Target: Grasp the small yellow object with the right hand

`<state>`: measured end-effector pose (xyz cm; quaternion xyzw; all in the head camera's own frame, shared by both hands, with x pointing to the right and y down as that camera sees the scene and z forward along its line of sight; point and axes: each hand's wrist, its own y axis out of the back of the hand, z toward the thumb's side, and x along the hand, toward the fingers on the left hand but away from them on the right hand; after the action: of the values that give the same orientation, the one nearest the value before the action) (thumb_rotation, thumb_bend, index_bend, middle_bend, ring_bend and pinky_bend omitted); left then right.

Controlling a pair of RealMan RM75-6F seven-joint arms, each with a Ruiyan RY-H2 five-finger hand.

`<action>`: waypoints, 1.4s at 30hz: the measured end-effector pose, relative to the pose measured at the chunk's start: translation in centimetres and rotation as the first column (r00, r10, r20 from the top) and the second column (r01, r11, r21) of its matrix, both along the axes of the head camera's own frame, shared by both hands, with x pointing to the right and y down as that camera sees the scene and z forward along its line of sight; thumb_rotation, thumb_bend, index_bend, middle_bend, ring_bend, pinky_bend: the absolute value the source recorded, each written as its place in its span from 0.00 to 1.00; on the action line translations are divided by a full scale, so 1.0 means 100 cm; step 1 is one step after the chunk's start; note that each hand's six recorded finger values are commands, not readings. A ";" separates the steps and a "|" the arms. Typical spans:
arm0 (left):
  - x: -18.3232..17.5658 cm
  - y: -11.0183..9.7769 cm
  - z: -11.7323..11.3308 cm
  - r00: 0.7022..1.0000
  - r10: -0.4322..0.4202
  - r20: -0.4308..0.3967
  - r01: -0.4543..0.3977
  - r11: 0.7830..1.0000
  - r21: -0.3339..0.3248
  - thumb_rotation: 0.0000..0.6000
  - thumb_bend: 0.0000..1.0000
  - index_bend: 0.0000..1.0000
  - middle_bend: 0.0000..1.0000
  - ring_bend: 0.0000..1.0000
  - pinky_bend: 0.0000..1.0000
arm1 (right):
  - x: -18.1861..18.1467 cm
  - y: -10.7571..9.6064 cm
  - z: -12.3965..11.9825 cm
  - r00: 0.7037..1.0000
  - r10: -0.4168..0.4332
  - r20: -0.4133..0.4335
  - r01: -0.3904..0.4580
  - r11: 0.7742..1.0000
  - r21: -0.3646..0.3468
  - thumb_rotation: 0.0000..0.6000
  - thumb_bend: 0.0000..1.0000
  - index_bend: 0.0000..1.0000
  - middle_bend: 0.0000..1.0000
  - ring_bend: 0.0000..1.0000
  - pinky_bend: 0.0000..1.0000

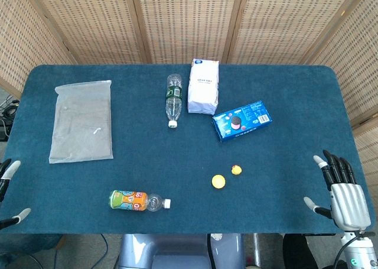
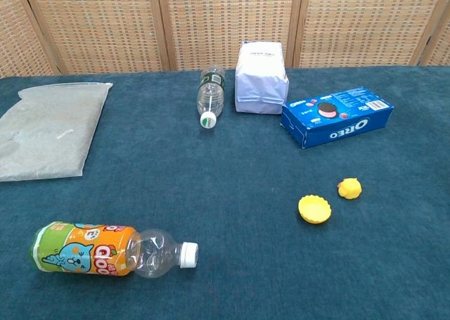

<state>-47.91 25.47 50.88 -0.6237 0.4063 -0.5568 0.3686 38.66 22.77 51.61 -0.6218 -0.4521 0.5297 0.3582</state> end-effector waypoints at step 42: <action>0.004 -0.013 0.039 0.999 0.004 0.053 0.001 0.996 -0.093 1.00 0.02 0.00 0.00 0.00 0.00 | -0.158 -0.070 0.174 0.958 -0.259 0.123 0.283 0.919 -0.275 1.00 0.14 0.44 0.00 0.00 0.00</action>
<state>-47.46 24.16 54.79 -0.6255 0.3695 -0.5912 0.3504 22.84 15.79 69.03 -0.7458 -0.2938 0.5089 0.3140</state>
